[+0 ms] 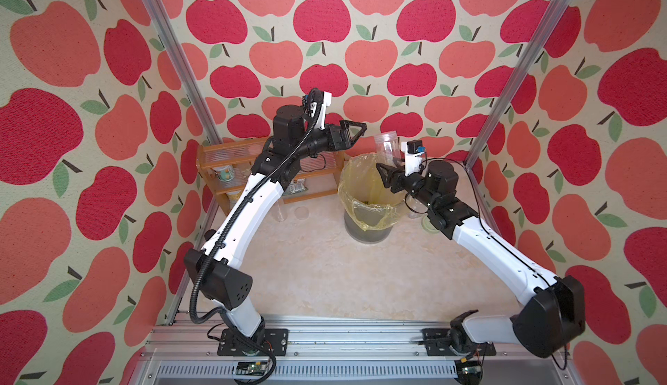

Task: Empty moldy mung beans from jars
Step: Unscrew the lid from the jar.

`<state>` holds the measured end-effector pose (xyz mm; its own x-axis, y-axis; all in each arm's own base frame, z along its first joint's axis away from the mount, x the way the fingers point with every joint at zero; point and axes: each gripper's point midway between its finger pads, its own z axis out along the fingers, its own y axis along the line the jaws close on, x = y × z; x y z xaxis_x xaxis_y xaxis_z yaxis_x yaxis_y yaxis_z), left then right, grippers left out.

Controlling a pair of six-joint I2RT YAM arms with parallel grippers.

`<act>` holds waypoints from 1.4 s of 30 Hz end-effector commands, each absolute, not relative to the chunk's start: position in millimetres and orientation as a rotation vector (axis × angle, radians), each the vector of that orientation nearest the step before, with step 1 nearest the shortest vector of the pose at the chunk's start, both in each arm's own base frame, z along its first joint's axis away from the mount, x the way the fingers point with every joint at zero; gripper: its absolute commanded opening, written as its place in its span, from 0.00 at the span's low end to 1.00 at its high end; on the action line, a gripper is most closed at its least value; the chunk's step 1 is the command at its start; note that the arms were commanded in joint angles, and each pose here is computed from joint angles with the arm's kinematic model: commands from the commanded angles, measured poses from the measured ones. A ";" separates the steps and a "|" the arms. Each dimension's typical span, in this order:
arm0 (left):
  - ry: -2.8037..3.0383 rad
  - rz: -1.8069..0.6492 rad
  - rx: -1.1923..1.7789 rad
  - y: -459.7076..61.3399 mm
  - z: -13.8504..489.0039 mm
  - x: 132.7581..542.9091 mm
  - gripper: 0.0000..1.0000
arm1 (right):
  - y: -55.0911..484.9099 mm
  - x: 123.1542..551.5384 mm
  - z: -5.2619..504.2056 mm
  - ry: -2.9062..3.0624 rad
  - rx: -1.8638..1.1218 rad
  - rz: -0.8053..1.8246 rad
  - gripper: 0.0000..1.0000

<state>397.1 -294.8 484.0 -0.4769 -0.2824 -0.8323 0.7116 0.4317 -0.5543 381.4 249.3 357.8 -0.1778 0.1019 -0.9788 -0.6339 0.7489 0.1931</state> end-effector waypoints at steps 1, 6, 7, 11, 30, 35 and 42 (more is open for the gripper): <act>1.509 -1.289 0.463 -296.1 501.1 388.5 0.98 | 268.6 348.1 394.8 1.474 -0.527 0.965 0.37; 1.480 -1.375 0.531 -308.4 493.5 387.0 0.96 | 281.7 329.9 405.8 1.368 -0.619 1.116 0.37; 1.463 -1.400 0.548 -310.8 495.0 385.5 0.96 | 284.6 327.0 407.7 1.349 -0.634 1.149 0.37; 1.445 -1.433 0.593 -318.8 496.2 381.8 0.95 | 289.8 322.2 410.5 1.299 -0.661 1.214 0.37; 1.469 -1.477 0.701 -342.0 489.5 374.5 0.74 | 294.9 332.5 412.5 1.304 -0.655 1.210 0.37; 1.484 -1.471 0.704 -346.5 486.4 375.8 0.73 | 295.0 332.6 413.9 1.305 -0.658 1.205 0.37; 1.499 -1.462 0.715 -350.2 485.1 375.3 0.70 | 294.6 334.9 412.7 1.314 -0.650 1.196 0.37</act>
